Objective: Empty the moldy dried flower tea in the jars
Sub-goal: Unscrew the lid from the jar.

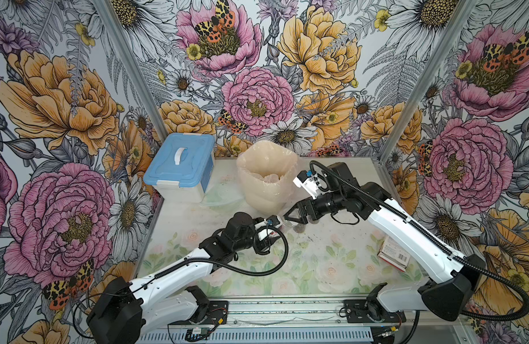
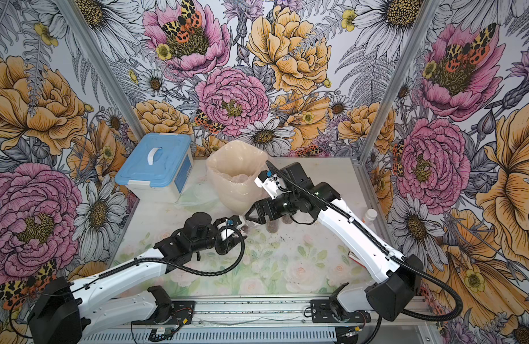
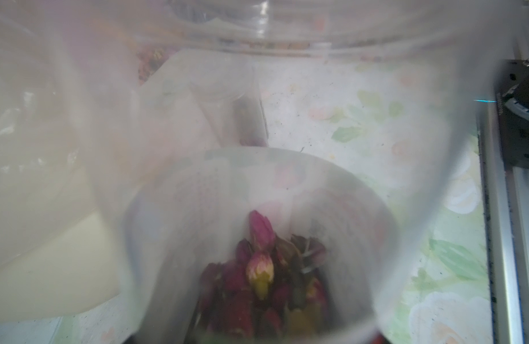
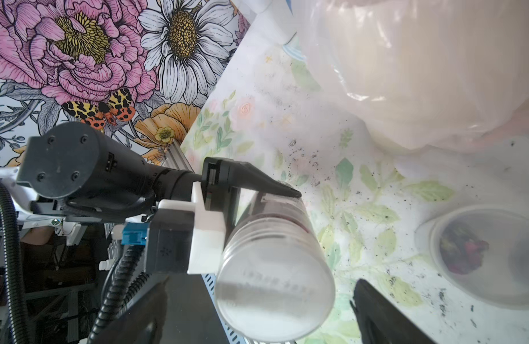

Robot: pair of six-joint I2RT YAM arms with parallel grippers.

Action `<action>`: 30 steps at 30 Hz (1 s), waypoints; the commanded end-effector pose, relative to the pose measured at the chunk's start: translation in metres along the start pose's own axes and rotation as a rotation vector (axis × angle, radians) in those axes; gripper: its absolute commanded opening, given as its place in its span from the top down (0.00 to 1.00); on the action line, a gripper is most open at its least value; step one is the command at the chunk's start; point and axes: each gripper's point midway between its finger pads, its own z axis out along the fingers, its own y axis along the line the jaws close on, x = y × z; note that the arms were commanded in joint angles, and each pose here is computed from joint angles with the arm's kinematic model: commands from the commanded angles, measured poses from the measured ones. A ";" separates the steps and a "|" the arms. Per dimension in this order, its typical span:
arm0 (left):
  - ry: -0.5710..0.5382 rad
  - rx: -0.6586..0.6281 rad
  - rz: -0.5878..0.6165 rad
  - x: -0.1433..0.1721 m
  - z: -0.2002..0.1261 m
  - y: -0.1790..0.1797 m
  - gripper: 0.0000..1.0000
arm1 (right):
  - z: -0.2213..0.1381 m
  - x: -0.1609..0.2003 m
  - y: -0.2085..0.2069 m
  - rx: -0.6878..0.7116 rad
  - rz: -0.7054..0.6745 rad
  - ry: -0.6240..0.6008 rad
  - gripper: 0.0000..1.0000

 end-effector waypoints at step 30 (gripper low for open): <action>-0.088 0.061 0.022 -0.021 -0.009 -0.012 0.40 | -0.008 0.012 -0.002 0.087 -0.330 -0.023 0.74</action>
